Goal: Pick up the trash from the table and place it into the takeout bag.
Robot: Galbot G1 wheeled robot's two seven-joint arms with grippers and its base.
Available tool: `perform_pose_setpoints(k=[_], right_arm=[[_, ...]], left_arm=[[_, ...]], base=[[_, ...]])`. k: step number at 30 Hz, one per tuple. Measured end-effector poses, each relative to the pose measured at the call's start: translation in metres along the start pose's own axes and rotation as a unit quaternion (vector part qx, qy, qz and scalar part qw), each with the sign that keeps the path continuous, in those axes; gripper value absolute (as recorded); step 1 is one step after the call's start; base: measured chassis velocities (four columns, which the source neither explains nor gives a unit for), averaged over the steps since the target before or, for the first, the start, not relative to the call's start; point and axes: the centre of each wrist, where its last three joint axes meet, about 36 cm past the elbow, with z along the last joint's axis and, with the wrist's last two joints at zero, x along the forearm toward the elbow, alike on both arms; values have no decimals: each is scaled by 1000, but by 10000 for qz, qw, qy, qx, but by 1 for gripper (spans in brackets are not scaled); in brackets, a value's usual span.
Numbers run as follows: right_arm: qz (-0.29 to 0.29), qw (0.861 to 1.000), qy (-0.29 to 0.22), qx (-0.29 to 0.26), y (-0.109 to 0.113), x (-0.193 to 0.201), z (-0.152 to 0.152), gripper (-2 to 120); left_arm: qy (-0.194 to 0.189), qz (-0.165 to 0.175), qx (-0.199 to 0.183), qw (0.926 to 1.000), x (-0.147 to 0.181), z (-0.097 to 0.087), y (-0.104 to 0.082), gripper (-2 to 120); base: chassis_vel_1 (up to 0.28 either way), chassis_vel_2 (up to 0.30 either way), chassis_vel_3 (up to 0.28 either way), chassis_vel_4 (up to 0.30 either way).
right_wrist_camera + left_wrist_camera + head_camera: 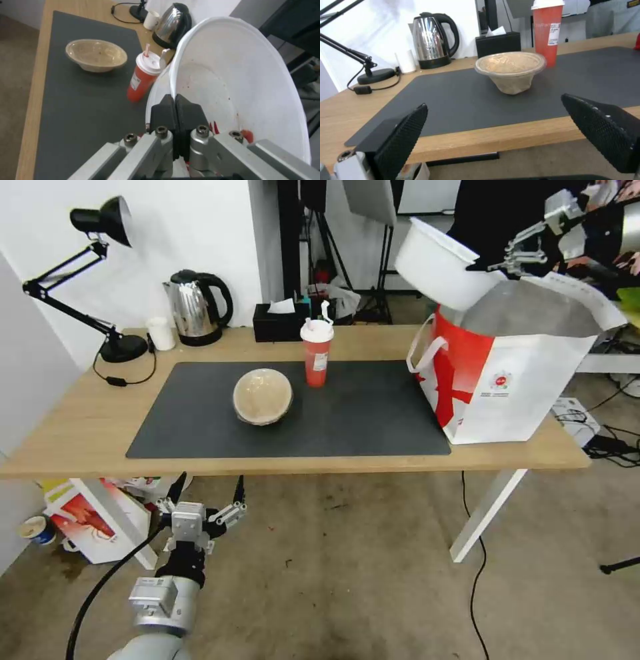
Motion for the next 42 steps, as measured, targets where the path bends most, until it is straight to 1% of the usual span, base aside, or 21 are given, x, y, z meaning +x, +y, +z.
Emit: perform_pose_setpoints(k=[10,19,27,42], right_arm=[[201,9997,32,-124,7,24,16,0],[286,9993,60,-226,13,34,28,0],[366,9987,97,-335,24,46,44,0],[335,9983,136,-458,40,48,64,0]], left_arm=[[0,0,0,10000,0,0,0,100],[0,0,0,10000,0,0,0,100],[0,0,0,10000,0,0,0,100],[0,0,0,10000,0,0,0,100]], base=[[0,0,0,0],[0,0,0,0],[0,0,0,0],[0,0,0,0]])
